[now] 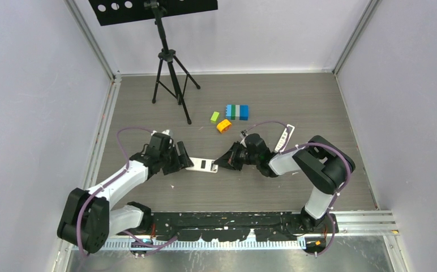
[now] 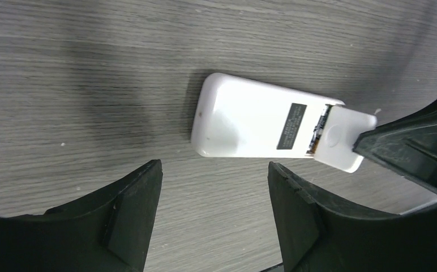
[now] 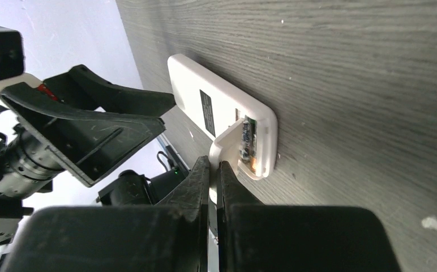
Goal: Load the batteries into the remote control
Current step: Load the battery cover into the remote control.
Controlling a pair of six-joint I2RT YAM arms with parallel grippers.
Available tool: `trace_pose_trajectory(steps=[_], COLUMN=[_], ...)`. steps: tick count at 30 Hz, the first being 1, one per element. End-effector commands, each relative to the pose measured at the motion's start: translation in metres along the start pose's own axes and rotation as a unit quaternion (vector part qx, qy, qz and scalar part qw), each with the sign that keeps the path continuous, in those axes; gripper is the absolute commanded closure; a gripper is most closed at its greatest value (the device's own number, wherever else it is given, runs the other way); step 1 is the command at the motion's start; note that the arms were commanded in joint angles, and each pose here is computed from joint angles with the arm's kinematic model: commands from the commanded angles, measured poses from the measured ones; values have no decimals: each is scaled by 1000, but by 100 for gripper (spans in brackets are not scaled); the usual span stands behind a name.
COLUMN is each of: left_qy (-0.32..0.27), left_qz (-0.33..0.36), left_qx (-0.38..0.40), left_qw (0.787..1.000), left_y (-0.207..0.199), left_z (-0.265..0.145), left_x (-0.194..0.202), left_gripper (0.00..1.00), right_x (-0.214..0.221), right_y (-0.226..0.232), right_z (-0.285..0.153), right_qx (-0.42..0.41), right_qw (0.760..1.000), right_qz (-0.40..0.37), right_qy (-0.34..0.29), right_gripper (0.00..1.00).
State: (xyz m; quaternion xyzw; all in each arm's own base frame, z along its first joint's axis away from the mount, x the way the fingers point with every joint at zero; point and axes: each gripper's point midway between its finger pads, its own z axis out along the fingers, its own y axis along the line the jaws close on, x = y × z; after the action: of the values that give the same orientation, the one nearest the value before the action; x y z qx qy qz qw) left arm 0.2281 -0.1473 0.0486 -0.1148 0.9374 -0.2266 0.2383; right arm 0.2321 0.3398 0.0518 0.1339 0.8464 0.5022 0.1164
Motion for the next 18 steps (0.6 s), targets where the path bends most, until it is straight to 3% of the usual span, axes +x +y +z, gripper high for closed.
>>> trace_pose_trajectory(steps=[1, 18], left_qy=[-24, -19], left_qz=[19, 29], left_qx=[-13, -22], left_qw=[999, 999], left_y=[7, 9], left_z=[4, 15], left_x=[-11, -15], left_gripper=[30, 39], right_x=[-16, -14], right_y=[33, 26], right_z=[2, 8], right_qx=[-70, -80], right_qw=[997, 996], right_qz=[-14, -24], right_qy=[-37, -34], right_gripper=[100, 100])
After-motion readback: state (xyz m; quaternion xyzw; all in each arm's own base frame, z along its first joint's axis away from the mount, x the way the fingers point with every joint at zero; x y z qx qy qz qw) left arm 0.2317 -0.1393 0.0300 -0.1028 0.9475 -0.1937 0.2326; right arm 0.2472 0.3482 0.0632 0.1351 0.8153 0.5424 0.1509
